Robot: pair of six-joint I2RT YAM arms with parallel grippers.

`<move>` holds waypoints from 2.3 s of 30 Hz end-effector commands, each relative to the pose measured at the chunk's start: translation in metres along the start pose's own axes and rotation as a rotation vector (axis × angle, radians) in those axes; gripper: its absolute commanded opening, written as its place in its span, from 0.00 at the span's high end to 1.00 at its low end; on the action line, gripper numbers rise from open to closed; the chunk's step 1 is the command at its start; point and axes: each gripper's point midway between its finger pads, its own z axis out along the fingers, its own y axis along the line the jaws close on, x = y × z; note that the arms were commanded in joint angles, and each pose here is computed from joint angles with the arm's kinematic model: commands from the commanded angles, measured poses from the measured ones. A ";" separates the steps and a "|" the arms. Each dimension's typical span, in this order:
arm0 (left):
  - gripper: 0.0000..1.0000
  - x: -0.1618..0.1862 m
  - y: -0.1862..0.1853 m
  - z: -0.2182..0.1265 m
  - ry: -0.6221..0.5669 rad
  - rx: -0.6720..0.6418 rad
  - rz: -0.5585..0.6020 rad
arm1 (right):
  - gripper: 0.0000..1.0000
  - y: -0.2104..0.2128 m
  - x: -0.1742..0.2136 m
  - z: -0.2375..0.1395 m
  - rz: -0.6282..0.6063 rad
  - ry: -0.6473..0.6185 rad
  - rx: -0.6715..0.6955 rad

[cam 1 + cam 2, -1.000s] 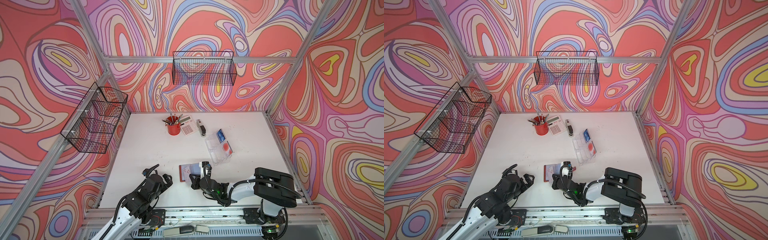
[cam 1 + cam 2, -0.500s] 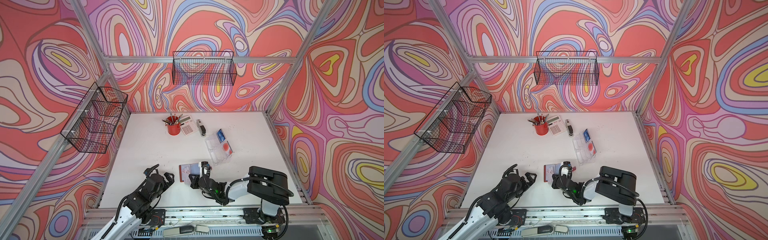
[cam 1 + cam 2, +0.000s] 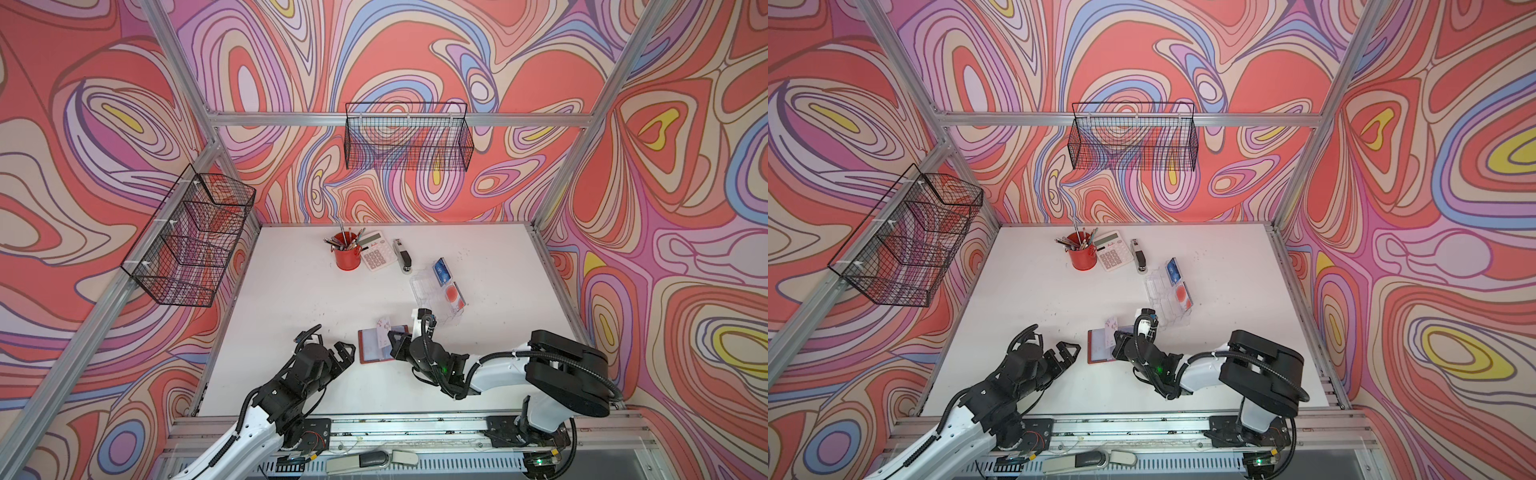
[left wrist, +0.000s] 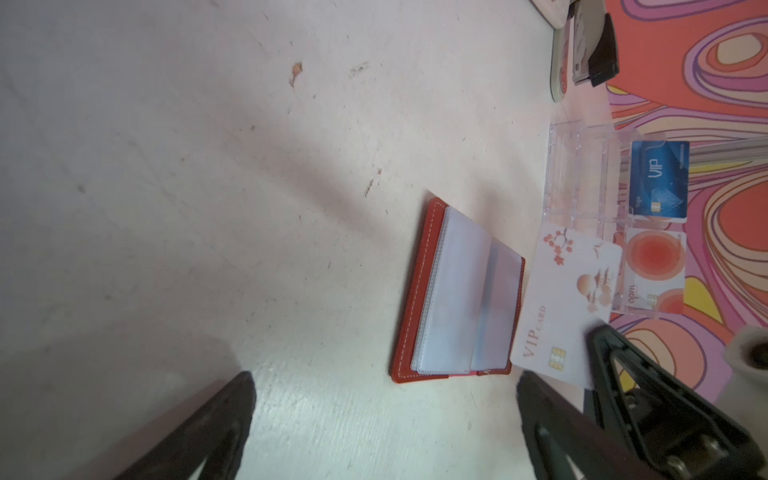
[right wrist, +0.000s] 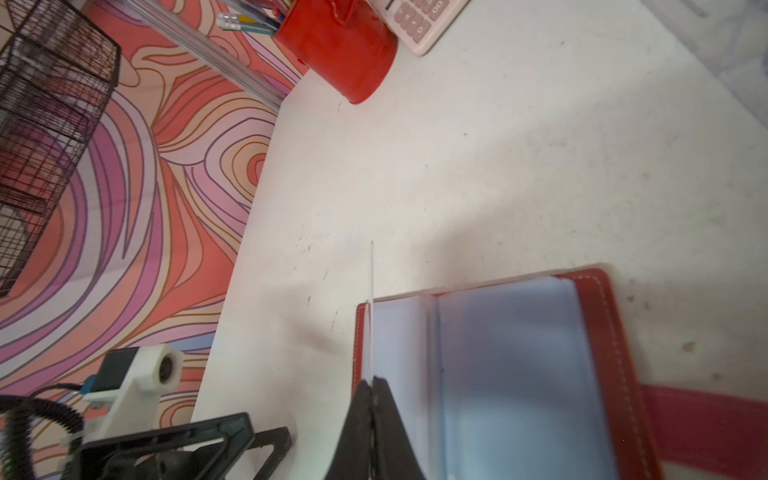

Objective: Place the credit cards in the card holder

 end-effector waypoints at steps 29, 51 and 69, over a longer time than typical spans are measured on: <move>0.00 0.002 -0.018 0.010 0.030 0.051 0.074 | 1.00 -0.024 0.016 0.009 -0.003 0.067 0.032; 0.00 0.008 -0.023 0.017 0.064 0.067 0.075 | 1.00 -0.034 0.040 0.012 0.032 0.116 0.026; 0.00 0.007 -0.022 0.018 0.065 0.058 0.083 | 1.00 -0.035 0.056 0.010 0.049 0.168 0.020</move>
